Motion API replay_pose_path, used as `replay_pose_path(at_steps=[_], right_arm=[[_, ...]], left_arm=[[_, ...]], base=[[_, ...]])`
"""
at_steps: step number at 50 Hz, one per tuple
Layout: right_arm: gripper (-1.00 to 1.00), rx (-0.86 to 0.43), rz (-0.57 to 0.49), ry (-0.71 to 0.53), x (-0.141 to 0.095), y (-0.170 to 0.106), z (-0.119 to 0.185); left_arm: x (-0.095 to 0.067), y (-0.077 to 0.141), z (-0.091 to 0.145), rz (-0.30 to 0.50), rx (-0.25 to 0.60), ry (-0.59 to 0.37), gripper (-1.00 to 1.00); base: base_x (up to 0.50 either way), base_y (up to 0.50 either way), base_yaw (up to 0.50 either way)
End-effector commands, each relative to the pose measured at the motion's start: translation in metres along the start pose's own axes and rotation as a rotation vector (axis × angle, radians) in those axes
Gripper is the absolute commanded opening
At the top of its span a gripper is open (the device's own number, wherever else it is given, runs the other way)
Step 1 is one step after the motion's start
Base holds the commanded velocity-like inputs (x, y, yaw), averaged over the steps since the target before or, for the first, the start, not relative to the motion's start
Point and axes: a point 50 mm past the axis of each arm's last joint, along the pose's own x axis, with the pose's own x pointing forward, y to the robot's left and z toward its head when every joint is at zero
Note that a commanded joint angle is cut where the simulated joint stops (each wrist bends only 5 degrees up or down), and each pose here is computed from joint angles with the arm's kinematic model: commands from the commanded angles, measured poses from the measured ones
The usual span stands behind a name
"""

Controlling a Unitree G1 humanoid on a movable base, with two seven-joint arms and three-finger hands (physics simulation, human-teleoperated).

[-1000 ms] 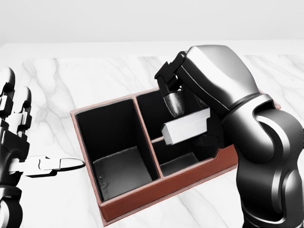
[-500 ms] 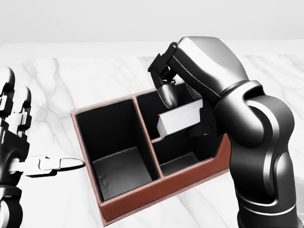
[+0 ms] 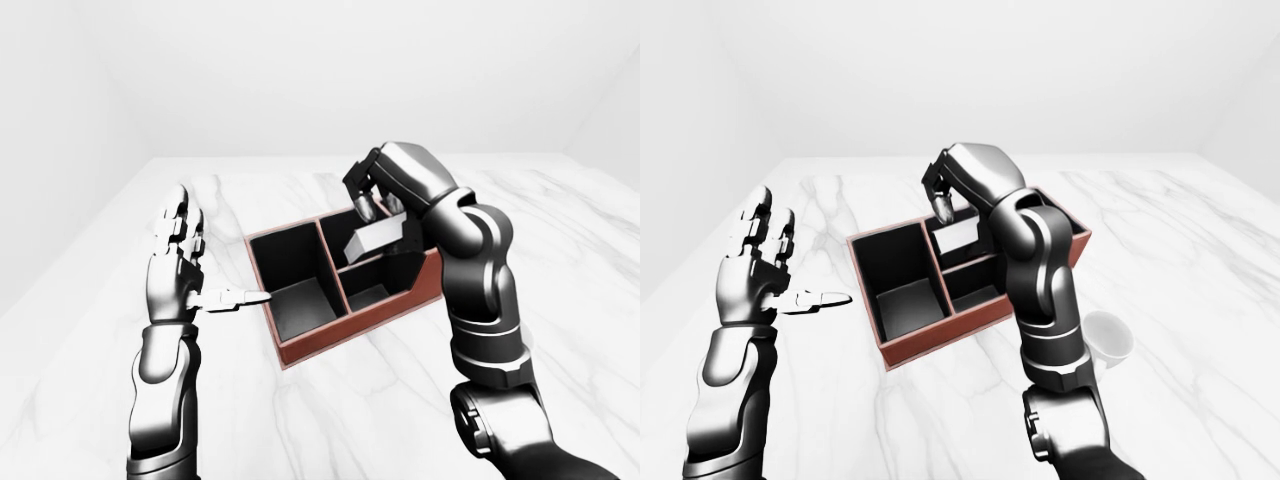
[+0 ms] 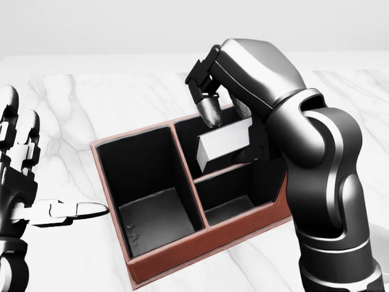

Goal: Pick up the book and place it in the front compartment of the caddy.

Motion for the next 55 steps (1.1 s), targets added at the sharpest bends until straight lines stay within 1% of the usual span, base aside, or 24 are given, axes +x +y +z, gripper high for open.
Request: replay_pose_path(at_steps=[1,16,41,55], right_arm=[[-1.0,0.013,-0.033,0.006,0.008,-0.004,-0.003],[-1.0,0.036,-0.045,-0.003,0.017,-0.003,-0.001],[-1.0,0.059,-0.058,0.026,0.023,0.004,-0.009],[-1.0,0.077,-0.092,0.033,0.025,0.004,-0.012]], left_arm=[[0.0,0.0,-0.001,-0.001,0.0,0.004,0.96],[0.0,-0.001,-0.002,-0.002,0.0,0.008,0.96],[0.0,0.0,0.0,0.0,0.001,0.001,0.96],[0.0,0.0,-0.001,0.001,0.003,0.003,0.95]], base=[[0.0,0.0,0.0],[0.0,0.0,0.0],[0.0,0.0,0.0],[0.0,0.0,0.0]])
